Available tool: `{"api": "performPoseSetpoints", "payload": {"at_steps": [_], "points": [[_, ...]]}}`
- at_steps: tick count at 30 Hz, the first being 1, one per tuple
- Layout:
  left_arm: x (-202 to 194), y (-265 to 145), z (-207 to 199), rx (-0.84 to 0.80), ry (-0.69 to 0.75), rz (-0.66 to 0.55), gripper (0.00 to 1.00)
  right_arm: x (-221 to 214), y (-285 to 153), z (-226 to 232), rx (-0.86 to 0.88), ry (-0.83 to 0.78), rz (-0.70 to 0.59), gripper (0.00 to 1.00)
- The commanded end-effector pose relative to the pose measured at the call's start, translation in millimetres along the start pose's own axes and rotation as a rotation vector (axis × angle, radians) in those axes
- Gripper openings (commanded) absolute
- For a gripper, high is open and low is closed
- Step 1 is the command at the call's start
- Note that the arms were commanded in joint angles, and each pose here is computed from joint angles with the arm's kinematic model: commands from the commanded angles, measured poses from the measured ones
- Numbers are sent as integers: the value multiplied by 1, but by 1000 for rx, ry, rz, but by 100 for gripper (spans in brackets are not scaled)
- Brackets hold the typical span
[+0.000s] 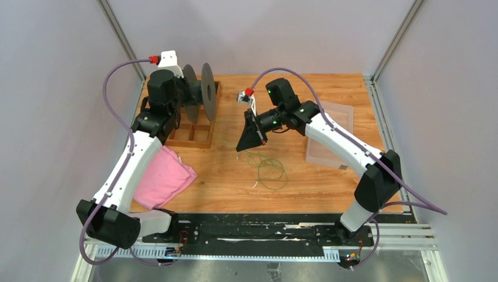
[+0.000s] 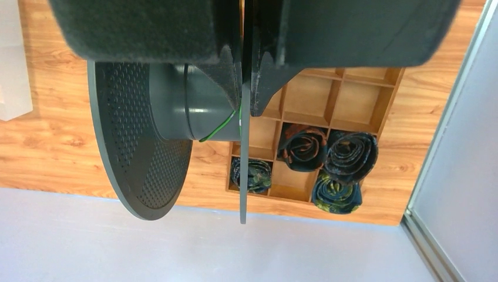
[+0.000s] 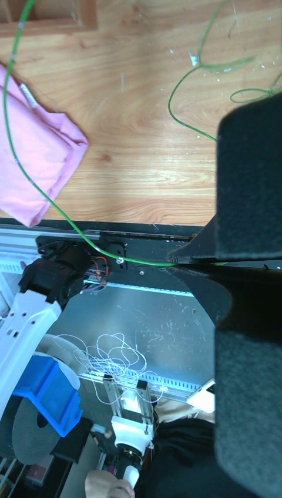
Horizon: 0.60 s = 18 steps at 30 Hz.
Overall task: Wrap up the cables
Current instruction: Wrap the cable around the cable reel.
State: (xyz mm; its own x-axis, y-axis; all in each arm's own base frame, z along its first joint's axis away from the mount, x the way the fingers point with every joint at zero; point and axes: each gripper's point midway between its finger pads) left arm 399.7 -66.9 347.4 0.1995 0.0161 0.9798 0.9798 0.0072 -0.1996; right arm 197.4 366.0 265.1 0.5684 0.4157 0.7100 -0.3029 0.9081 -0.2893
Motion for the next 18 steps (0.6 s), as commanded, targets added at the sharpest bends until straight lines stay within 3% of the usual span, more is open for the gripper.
{"api": "performPoseSetpoints", "payload": {"at_steps": [1,10,18], "points": [[33,3,3,51,20,-139,0,17,-10,34,4,-53,-17,1],[18,7,-5,55,118,-145,0,56,-26,68,-6,-150,-90,0],[-1,-5,-25,-70,228,-138,0,93,-56,57,-176,-175,-201,1]]}}
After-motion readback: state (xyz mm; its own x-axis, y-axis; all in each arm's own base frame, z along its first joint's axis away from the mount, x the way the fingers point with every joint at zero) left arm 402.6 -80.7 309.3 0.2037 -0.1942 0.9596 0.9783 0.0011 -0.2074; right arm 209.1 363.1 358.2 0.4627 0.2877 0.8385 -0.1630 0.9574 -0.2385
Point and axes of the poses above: each gripper's point midway between its finger pads, its own y axis out along the fingers, its own z axis along the line the jaws close on, x = y × z, and after that the axes turned 7 degrees about y, right-handed
